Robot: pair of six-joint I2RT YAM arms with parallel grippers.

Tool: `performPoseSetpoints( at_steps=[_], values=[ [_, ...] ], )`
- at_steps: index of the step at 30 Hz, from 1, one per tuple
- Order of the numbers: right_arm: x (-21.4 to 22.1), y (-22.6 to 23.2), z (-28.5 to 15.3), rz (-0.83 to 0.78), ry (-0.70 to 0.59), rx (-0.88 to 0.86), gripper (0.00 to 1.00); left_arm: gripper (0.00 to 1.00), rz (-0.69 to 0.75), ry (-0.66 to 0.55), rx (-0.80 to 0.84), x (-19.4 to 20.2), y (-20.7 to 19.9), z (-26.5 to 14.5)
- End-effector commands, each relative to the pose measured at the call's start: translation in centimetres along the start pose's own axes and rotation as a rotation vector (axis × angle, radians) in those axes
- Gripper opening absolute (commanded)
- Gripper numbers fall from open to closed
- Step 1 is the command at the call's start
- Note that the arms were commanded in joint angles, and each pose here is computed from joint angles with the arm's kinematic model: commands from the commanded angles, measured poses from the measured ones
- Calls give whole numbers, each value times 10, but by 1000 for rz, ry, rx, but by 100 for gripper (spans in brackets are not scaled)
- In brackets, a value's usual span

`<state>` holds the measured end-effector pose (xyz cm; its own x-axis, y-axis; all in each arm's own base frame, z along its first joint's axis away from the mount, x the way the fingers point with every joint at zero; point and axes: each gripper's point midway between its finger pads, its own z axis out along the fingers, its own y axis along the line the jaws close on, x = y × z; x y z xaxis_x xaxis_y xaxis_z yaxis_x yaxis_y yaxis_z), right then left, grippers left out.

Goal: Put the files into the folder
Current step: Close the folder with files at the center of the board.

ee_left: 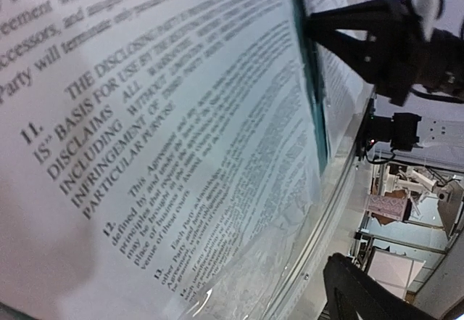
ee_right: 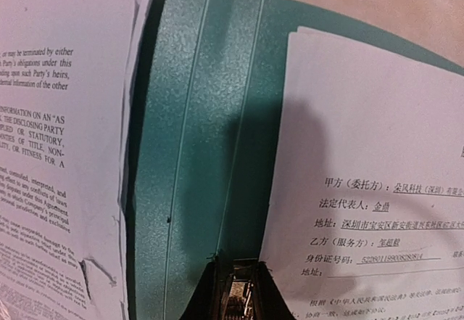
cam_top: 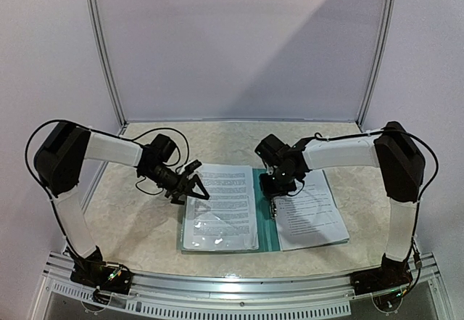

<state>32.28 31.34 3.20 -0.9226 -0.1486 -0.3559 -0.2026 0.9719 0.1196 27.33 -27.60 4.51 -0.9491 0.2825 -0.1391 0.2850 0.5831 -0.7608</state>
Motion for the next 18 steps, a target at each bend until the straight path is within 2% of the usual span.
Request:
performPoseSetpoints(
  at_steps=[1, 5, 12, 18],
  values=[
    [-4, 11, 21, 31, 11, -43, 0, 91, 157, -33, 76, -9, -68, -26],
    [-4, 21, 33, 43, 36, -72, 0, 96, 219, -31, 90, -9, -93, -29],
    [-9, 40, 37, 95, 38, -162, 16, 99, 280, -46, 91, -29, -120, -39],
    [-30, 51, 22, 140, -14, -192, 36, 100, 383, -115, 39, -49, -144, -53]
  ],
)
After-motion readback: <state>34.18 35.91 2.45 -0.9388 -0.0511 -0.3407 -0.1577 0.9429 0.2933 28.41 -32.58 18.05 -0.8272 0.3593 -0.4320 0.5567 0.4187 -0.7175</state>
